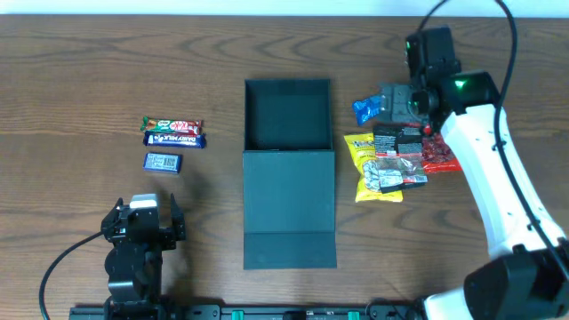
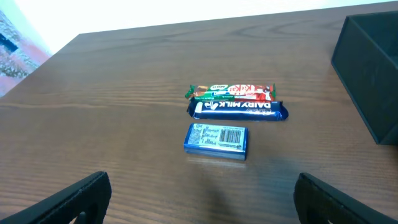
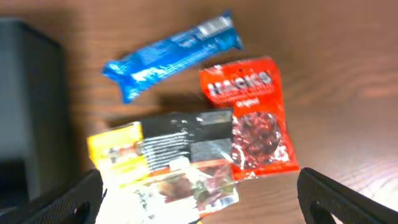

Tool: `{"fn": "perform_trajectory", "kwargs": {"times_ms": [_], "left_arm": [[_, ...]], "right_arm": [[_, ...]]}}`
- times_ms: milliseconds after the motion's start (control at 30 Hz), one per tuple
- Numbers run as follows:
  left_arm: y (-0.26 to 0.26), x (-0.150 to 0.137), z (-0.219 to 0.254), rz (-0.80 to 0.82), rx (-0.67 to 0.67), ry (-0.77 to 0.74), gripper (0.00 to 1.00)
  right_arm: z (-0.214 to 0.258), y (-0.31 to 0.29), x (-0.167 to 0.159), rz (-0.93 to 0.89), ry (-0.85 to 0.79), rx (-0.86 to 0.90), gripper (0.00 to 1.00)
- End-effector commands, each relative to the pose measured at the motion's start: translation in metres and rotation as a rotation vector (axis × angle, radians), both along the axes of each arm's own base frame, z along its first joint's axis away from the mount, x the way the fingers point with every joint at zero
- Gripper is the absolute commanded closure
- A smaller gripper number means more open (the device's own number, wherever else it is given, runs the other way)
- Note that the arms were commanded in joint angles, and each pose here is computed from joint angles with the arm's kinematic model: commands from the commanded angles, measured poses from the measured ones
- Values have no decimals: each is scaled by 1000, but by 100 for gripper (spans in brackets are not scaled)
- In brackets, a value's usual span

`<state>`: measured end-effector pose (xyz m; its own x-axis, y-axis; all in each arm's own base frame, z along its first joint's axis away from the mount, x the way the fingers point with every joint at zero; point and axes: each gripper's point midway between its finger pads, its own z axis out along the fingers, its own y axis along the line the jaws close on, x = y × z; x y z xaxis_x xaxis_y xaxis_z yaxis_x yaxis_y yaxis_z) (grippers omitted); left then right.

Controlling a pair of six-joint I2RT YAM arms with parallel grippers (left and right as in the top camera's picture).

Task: Pack container

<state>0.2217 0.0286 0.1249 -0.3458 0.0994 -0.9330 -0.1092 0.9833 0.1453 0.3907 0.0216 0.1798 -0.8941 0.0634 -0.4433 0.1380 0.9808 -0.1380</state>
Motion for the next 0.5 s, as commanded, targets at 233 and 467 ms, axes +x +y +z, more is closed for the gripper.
{"fn": "perform_trajectory", "kwargs": {"times_ms": [233, 467], "left_arm": [[-14, 1, -10, -19, -201, -1, 5], [-60, -1, -8, -169, -547, 24, 5]], "right_arm": [[-58, -27, -21, -99, 108, 109, 2], [-59, -27, -23, -119, 120, 278, 1]]}}
